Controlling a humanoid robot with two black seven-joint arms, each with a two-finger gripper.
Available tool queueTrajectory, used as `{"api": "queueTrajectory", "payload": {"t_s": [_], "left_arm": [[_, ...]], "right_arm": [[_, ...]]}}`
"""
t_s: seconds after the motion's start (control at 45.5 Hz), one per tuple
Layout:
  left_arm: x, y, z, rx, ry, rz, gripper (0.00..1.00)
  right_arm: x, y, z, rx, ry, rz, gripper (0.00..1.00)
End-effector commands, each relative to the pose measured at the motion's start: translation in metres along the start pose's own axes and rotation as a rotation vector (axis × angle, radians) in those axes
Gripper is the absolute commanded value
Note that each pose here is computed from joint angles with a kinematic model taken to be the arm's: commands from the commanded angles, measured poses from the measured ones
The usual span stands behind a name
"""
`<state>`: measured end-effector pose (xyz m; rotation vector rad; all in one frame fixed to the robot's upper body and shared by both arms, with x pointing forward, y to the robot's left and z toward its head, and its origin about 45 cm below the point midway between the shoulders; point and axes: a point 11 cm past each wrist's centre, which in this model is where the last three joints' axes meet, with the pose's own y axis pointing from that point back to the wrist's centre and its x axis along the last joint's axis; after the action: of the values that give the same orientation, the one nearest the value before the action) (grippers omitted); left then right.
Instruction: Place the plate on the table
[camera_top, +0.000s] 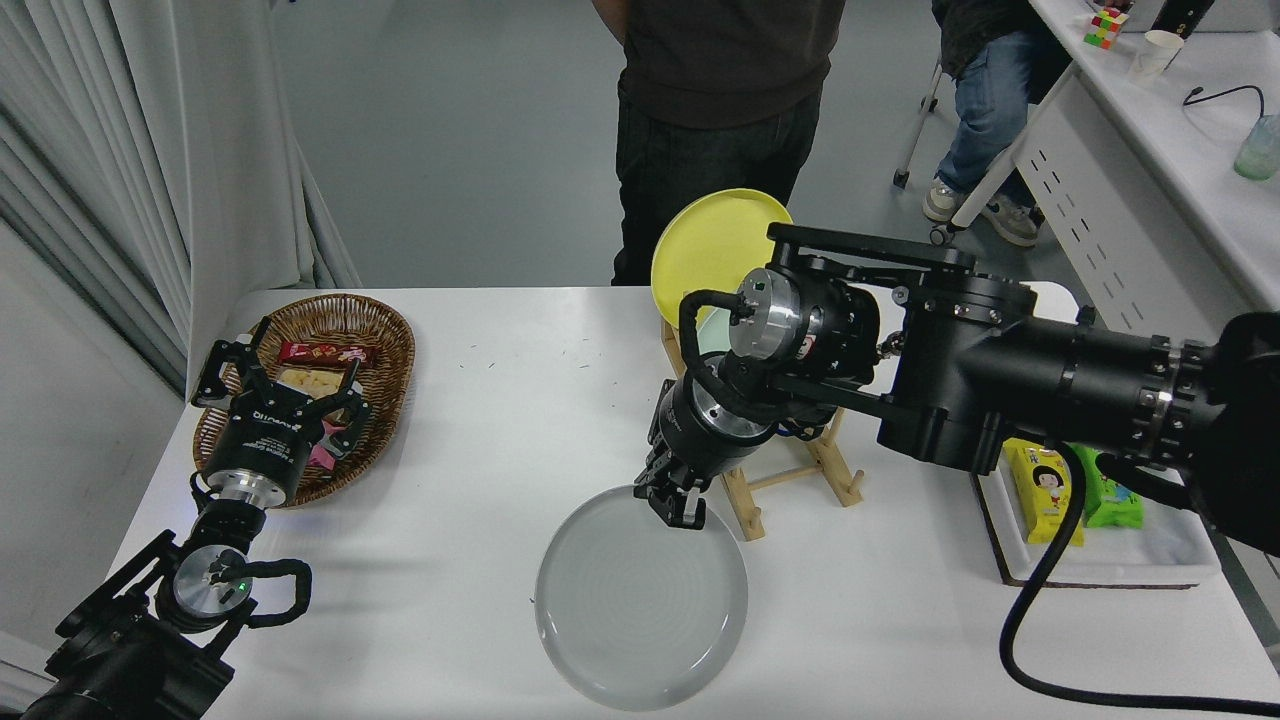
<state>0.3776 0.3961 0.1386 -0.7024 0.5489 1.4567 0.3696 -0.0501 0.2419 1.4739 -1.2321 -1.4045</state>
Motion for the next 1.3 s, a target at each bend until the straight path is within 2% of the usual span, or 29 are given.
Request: {"api": "queueTrajectory", "payload": {"t_s": [0.0, 0.637, 0.901, 1.275], "left_arm": [[0.0, 0.0, -0.001, 0.001, 0.001, 0.0, 0.98], [0.0, 0.0, 0.0, -0.001, -0.001, 0.0, 0.98], [0.0, 0.0, 0.0, -0.001, -0.001, 0.0, 0.98], [0.0, 0.0, 0.0, 0.001, -0.001, 0.0, 0.98]], "right_arm": [[0.008, -0.015, -0.015, 0.027, -0.054, 0.014, 0.0], [0.037, -0.042, -0.034, 0.047, -0.129, -0.014, 0.0], [0.038, -0.043, -0.036, 0.023, -0.197, -0.061, 0.0], [0.063, -0.058, -0.031, -0.041, -0.279, -0.029, 0.0]]}}
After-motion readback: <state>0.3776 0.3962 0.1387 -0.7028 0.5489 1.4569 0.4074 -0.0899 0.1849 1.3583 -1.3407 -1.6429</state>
